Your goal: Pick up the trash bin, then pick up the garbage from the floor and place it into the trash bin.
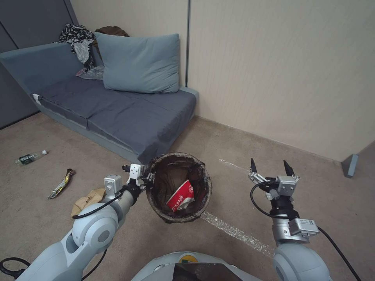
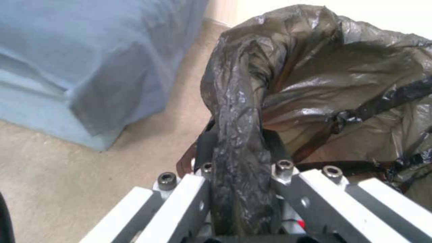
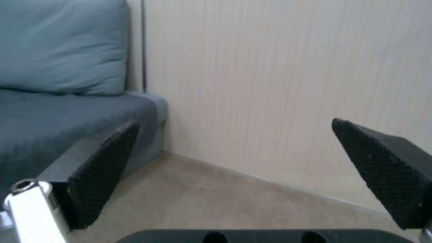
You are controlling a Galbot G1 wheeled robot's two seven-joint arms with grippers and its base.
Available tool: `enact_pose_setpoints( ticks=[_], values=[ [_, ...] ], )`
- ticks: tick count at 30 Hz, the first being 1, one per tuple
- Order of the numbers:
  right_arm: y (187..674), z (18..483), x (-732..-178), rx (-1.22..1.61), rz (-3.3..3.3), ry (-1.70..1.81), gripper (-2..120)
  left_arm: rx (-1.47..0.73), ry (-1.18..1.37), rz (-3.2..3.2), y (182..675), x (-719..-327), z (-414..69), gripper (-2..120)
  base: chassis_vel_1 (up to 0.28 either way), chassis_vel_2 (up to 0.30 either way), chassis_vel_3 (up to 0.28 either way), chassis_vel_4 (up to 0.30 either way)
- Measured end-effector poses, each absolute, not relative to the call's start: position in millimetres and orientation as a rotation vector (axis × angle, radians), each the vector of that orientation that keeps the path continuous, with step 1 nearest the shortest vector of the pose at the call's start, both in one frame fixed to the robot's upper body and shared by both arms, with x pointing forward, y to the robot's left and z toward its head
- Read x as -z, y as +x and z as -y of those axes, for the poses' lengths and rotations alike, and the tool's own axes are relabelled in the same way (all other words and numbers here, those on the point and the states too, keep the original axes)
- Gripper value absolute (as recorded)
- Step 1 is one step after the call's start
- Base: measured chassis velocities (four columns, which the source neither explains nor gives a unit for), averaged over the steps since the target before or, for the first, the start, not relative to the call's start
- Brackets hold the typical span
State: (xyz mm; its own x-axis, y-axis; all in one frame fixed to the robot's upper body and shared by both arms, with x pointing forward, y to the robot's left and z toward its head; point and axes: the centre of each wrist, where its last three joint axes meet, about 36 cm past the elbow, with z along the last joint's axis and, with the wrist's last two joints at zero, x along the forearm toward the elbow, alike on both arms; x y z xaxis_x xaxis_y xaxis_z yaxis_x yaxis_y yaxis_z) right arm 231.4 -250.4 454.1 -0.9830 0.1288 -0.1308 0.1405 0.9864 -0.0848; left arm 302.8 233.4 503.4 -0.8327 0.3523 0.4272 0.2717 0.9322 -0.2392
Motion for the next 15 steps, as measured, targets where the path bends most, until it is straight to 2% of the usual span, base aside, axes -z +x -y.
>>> enact_pose_setpoints(
  ticks=[15],
  values=[
    [232.3, 249.7, -456.1, 0.136, -3.002, 0.194, 100, -0.241, -0.452, 2.608, 302.4, -502.9, -232.5, 6, 0.091, 0.097, 0.100, 0.093]
  ],
)
